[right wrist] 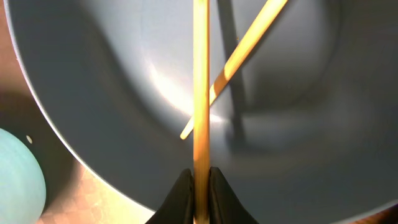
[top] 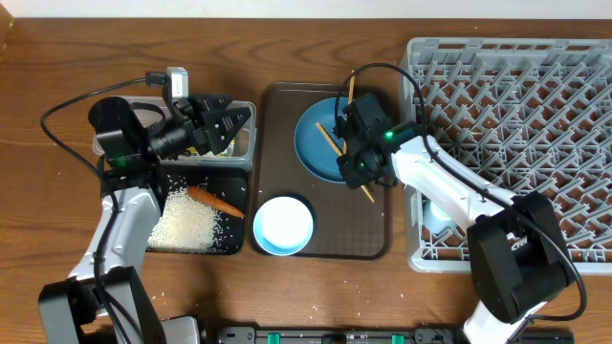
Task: Sort waste into correct bins and load items into the dishwasher rack
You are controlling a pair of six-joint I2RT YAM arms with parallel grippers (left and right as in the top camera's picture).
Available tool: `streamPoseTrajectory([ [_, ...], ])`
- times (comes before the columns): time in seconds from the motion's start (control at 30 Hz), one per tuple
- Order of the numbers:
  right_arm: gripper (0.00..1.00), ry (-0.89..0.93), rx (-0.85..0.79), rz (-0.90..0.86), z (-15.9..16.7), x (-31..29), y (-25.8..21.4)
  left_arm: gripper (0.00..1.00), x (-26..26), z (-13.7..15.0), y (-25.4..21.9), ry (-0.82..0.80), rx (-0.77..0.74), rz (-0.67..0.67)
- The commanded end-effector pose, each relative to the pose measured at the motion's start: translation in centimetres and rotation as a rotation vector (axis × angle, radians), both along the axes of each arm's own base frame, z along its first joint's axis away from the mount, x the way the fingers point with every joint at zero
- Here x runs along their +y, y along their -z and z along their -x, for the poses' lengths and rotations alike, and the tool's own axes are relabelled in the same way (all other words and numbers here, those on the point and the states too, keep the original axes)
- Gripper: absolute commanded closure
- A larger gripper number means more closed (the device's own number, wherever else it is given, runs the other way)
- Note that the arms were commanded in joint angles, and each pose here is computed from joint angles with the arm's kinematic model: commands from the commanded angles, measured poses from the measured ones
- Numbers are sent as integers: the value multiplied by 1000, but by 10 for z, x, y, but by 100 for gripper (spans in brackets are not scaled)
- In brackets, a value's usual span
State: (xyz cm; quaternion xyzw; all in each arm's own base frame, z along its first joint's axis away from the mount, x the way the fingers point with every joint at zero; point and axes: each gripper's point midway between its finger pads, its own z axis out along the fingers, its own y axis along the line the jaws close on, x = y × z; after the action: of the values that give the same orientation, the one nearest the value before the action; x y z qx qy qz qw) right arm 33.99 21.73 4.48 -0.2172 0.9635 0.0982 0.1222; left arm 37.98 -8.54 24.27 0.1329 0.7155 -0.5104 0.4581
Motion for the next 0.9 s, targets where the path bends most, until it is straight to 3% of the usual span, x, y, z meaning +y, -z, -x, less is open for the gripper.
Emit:
streamPoseTrajectory([
  [0.0, 96, -7, -3, 7, 0, 0, 4, 4, -2, 5, -6, 19, -12, 4],
  [0.2, 99, -7, -55, -23, -9, 6, -21, 4, -2, 5, -6, 18, -13, 4],
  [0.4, 99, 27, -195, -81, -16, 1, -93, 4, -2, 5, -6, 19, -12, 4],
  [0.63, 99, 294, -345, 44, -17, -85, -153, 4, -2, 5, -6, 19, -13, 4],
  [0.87, 99, 469, -274, 174, -7, -167, -148, 4, -2, 5, -6, 18, -12, 4],
])
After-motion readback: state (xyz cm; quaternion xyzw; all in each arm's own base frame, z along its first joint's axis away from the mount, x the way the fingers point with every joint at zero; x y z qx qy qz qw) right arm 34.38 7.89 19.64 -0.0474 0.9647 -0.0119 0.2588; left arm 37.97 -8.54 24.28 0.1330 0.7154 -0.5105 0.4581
